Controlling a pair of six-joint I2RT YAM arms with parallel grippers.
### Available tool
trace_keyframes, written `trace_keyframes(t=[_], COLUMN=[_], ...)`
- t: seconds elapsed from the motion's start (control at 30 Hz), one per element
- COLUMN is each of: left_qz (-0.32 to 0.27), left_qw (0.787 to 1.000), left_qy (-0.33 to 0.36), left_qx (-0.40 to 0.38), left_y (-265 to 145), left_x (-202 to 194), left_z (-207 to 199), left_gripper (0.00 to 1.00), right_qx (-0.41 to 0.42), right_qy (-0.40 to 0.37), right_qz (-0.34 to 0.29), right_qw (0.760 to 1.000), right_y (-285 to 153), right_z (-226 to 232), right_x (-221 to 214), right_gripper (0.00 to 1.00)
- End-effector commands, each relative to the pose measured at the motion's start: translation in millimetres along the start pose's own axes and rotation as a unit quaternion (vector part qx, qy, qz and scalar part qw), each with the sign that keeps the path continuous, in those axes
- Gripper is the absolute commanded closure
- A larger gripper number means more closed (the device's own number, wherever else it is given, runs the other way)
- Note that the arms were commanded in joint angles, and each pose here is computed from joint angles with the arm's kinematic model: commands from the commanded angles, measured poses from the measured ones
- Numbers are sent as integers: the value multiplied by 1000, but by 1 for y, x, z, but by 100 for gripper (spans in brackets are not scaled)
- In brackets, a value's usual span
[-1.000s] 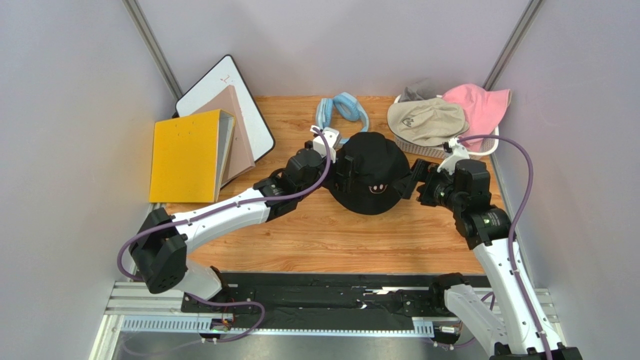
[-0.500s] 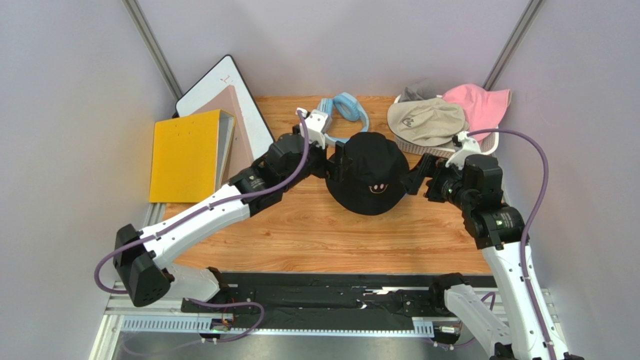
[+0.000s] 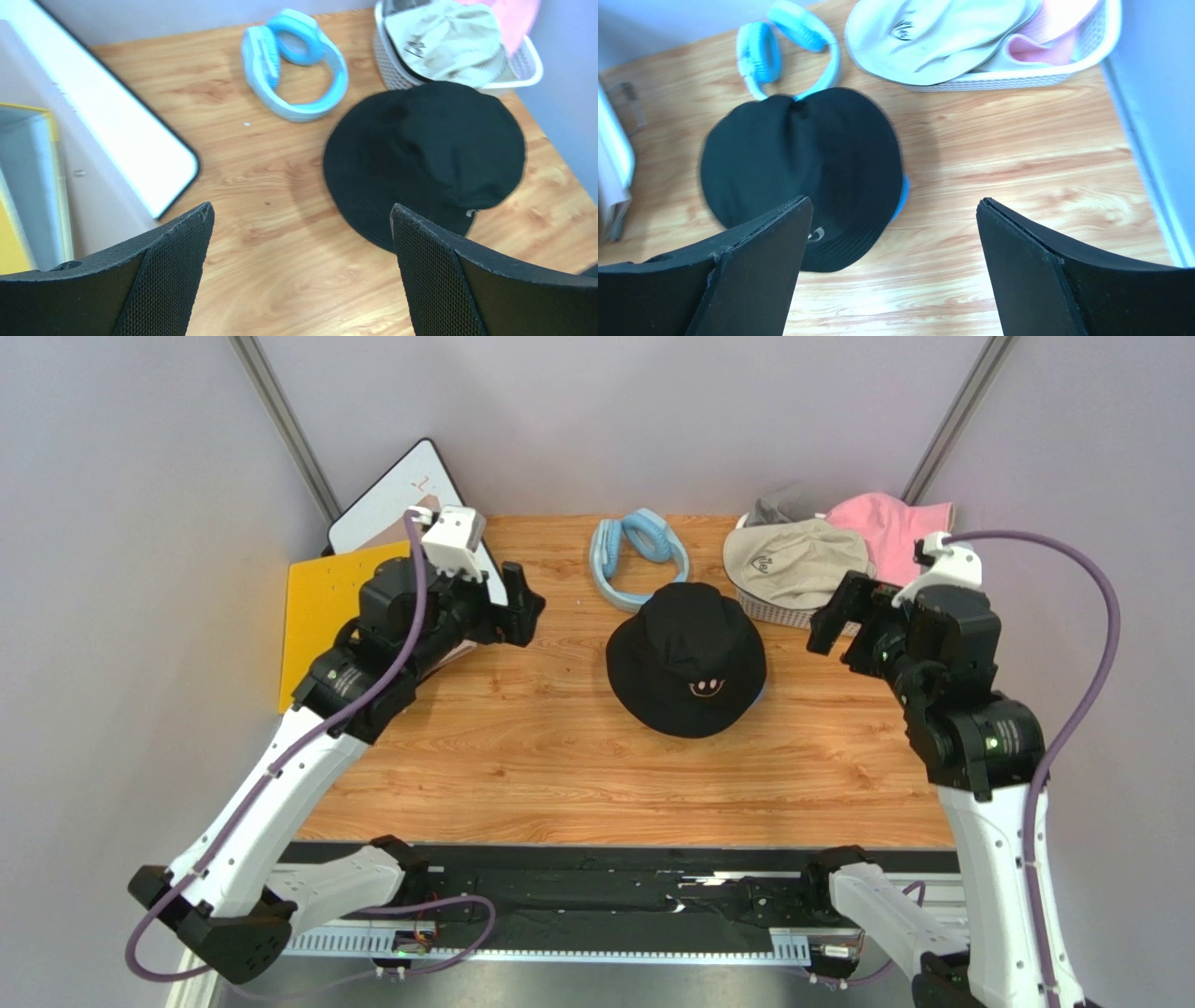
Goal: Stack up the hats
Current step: Stack the hat on the hat, then pick up the hat from the bin.
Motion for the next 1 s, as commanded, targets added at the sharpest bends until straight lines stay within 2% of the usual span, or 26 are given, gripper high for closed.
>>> trace_keyframes(t=[0.0, 0.13, 0.27, 0.37, 0.5, 0.63, 0.97], left_qz=[9, 29, 38, 33, 23, 25, 32], left_qw=[999, 999, 998, 997, 997, 997, 997], left_qy=[37, 39, 54, 65, 69, 69, 65], left_qx=[18, -8, 3, 8, 29, 24, 22], left_y=[-13, -5, -8, -11, -15, -15, -14], left_x=[-5, -24, -27, -27, -26, -27, -29], left_z=[14, 18, 22, 24, 28, 28, 27], left_gripper=[1, 1, 1, 1, 1, 1, 1], right_qx=[-72, -46, -72, -77, -114, -125, -155], right_qy=[-17, 23, 51, 106, 164, 218, 286], right_qz=[33, 47, 72, 61, 76, 78, 58], right_qw=[997, 998, 993, 990, 977, 965, 944], right_y=[31, 74, 127, 158, 201, 227, 270], right_z=[-5, -5, -10, -21, -39, -42, -49], right_x=[16, 29, 27, 27, 10, -5, -29], right_gripper=[5, 7, 8, 8, 10, 12, 18])
Point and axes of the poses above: each gripper's point midway between its finger pads, its own y axis out along the fingers, its own z axis along the line the jaws close on, x = y × z, the point moved 10 cm from there along -y, back along the fingers, and after that the axes turned 3 degrees about -y, right-handed, at the moved point
